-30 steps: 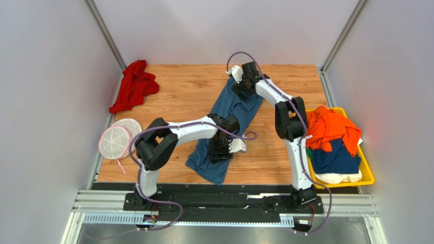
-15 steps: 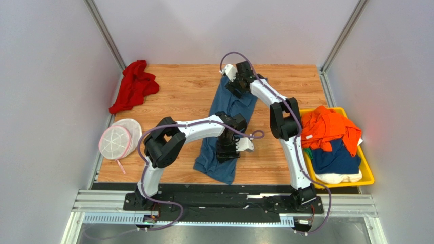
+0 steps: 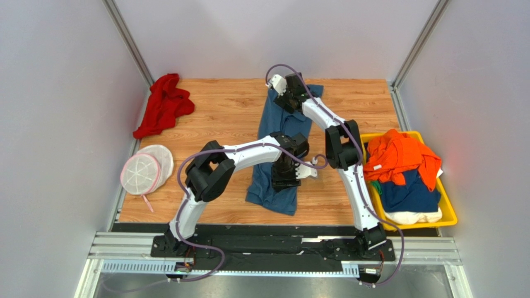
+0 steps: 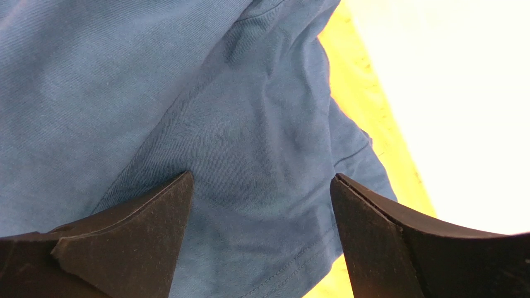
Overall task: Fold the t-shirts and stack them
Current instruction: Rotate the tshirt 70 degrees
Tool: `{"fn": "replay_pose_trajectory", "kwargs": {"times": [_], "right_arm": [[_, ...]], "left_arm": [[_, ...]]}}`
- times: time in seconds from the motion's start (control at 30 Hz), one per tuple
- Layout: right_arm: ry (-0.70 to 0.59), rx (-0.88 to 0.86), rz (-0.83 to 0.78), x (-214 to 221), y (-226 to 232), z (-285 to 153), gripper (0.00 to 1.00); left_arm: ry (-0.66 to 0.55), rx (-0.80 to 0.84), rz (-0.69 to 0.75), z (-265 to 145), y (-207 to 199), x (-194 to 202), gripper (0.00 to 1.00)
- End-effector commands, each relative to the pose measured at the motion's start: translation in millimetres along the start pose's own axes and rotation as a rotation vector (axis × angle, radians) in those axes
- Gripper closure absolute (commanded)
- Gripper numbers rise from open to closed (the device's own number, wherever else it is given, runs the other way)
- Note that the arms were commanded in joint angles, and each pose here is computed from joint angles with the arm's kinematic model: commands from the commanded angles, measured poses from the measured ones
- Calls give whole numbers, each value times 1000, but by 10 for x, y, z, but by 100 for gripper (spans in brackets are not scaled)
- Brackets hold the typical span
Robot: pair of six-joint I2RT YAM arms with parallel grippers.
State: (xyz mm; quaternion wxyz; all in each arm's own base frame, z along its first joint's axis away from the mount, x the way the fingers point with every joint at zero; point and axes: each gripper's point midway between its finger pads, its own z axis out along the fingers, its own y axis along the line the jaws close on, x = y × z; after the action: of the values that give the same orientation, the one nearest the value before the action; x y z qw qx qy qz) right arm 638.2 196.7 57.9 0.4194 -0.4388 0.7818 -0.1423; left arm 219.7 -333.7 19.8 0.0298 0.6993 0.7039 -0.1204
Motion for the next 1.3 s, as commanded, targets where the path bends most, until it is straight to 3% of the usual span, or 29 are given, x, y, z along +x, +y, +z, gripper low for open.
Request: {"fn": "replay_pose_trajectory", "kwargs": {"times": [0.0,0.53,1.27], "right_arm": [[-8,103,-42,-51,-198,121,13],[-53,204,-4,-171,-459,45,12],[-81,172,25,-353,-506,-492,12]], "left_arm": [[-10,-66,46,107,267,-128,42],[-96,-214,0,-83,825,-305,42],[-173,-271,-11,-791,362,-284,41]]}}
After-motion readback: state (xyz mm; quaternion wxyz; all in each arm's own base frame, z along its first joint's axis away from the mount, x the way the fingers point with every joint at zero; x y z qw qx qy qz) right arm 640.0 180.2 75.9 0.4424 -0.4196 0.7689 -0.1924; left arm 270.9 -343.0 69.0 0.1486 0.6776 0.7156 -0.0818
